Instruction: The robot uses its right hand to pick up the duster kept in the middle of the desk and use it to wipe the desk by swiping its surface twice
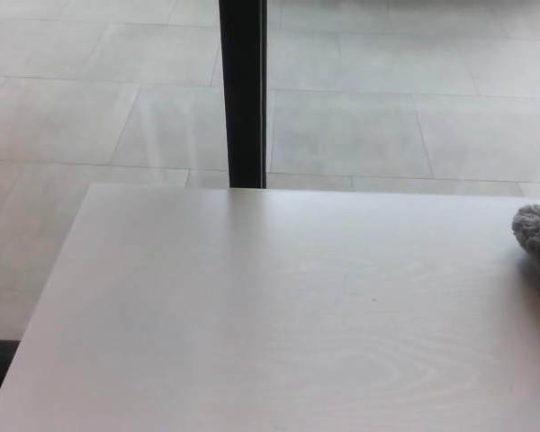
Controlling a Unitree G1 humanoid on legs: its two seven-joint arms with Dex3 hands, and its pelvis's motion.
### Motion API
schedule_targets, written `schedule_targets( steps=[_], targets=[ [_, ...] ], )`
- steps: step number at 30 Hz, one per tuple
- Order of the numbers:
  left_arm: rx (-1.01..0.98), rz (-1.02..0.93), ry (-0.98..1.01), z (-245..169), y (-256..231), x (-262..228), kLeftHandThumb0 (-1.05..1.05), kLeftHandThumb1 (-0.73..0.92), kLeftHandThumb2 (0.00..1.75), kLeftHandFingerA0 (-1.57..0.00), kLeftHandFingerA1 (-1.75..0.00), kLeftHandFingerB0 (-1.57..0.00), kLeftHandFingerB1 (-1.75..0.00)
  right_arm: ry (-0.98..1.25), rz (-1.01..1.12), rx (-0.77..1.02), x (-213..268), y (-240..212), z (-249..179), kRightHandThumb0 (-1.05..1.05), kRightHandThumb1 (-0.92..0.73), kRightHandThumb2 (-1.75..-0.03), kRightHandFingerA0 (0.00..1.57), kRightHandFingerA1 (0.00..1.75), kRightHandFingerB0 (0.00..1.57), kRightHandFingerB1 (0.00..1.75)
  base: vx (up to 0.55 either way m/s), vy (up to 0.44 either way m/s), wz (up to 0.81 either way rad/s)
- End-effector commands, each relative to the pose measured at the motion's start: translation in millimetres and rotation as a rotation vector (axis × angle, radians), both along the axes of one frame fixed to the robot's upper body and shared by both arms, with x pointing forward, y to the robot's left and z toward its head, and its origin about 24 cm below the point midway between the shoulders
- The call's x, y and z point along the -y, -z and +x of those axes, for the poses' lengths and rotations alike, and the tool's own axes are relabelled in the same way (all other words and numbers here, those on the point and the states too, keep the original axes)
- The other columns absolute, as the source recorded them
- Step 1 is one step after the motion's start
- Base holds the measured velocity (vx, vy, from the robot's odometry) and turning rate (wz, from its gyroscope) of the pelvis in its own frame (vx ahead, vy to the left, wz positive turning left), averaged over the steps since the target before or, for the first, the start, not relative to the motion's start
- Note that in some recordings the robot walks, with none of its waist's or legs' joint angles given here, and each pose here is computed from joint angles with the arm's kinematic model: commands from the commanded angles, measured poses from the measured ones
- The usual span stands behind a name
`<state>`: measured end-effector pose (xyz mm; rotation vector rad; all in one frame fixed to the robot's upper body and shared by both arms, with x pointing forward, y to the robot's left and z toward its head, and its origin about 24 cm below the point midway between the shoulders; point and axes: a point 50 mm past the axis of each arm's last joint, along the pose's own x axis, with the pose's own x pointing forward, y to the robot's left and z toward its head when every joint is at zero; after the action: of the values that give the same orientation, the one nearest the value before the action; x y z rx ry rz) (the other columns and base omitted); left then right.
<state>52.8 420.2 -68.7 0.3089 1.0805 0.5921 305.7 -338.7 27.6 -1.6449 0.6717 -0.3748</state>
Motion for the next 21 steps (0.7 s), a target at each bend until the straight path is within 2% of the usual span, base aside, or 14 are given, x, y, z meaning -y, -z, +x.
schedule_targets(
  steps=[1,2,5,6,7,8,9,10,11,12,13,14,15,21],
  targets=[
    [-0.016,0.027,-0.005,-2,-3,-4,-0.49,0.64,0.59,-0.72,-0.64,-0.62,-0.5,0.054,0.075,-0.119,13,20,-22,-0.47,-0.58,-0.62,0.82,1.54,0.79,0.52,0.0,0.0,0.0],
    [-0.016,0.024,-0.007,-3,-3,-4,-0.49,0.64,0.59,-0.72,-0.64,-0.62,-0.5,0.04,0.079,-0.111,12,20,-21,-0.47,-0.58,-0.62,0.82,1.54,0.79,0.52,0.0,0.0,0.0],
    [-0.009,0.017,-0.002,-4,-5,-6,-0.51,0.65,0.6,-0.7,-0.61,-0.62,-0.5,-0.028,0.149,-0.098,5,21,-16,-0.41,-0.59,-0.59,0.78,1.27,0.75,0.44,0.0,0.0,0.0],
    [-0.009,0.017,-0.001,-4,-5,-6,-0.5,0.66,0.6,-0.69,-0.59,-0.62,-0.5,-0.031,0.162,-0.101,4,21,-15,-0.41,-0.61,-0.59,0.72,1.04,0.74,0.45,0.0,0.0,0.0],
    [-0.008,0.017,-0.001,-4,-5,-6,-0.5,0.66,0.6,-0.69,-0.59,-0.62,-0.5,-0.035,0.182,-0.105,3,21,-13,-0.41,-0.61,-0.59,0.72,1.04,0.74,0.45,0.0,0.0,0.0],
    [-0.003,0.025,0.007,-3,-6,-6,-0.51,0.69,0.61,-0.69,-0.61,-0.64,-0.51,-0.045,0.272,-0.092,-1,19,-9,-0.52,-0.64,-0.59,0.71,0.69,0.55,0.38,0.0,0.0,0.0],
    [-0.002,0.025,0.008,-3,-6,-6,-0.51,0.69,0.61,-0.69,-0.61,-0.64,-0.51,-0.046,0.283,-0.091,-2,19,-8,-0.52,-0.64,-0.59,0.71,0.69,0.55,0.38,0.0,0.0,0.0],
    [0.005,0.023,0.004,-3,-6,-6,-0.51,0.72,0.61,-0.71,-0.64,-0.61,-0.51,-0.064,0.305,-0.099,-3,17,-5,-0.89,-0.62,-0.97,0.54,0.75,0.09,0.27,0.0,0.0,0.0],
    [0.015,0.02,-0.002,-2,-6,-6,-0.51,0.72,0.61,-0.71,-0.64,-0.61,-0.51,-0.092,0.338,-0.112,-6,14,-1,-0.89,-0.62,-0.97,0.54,0.75,0.09,0.27,0.0,0.0,0.0],
    [0.018,0.018,-0.003,-2,-6,-6,-0.5,0.72,0.61,-0.7,-0.66,-0.61,-0.52,-0.108,0.341,-0.128,-6,12,1,-1.05,-0.67,-1.09,0.08,0.28,0.0,0.06,0.0,0.0,0.0],
    [0.02,0.018,-0.003,-2,-6,-6,-0.5,0.71,0.61,-0.71,-0.66,-0.62,-0.53,-0.14,0.349,-0.151,-7,6,6,-1.05,-0.66,-1.1,0.0,0.13,0.0,0.09,0.0,0.0,0.0],
    [0.017,0.019,-0.003,-2,-6,-6,-0.5,0.71,0.61,-0.71,-0.66,-0.62,-0.53,-0.154,0.356,-0.151,-7,3,7,-1.05,-0.66,-1.1,0.0,0.13,0.0,0.09,0.0,0.0,0.0],
    [0.013,0.019,0.001,-2,-6,-6,-0.51,0.72,0.61,-0.71,-0.66,-0.63,-0.53,-0.171,0.368,-0.143,-7,-1,9,-1.05,-0.87,-0.67,0.0,0.0,0.0,0.0,0.0,0.0,0.0],
    [0.012,0.013,-0.026,-6,-4,-6,-0.48,0.7,0.61,-0.73,-0.67,-0.64,-0.53,-0.289,0.387,-0.062,-3,-39,18,-1.05,-0.92,-0.71,0.0,0.0,0.0,0.0,0.0,0.0,0.0]
  ],
)
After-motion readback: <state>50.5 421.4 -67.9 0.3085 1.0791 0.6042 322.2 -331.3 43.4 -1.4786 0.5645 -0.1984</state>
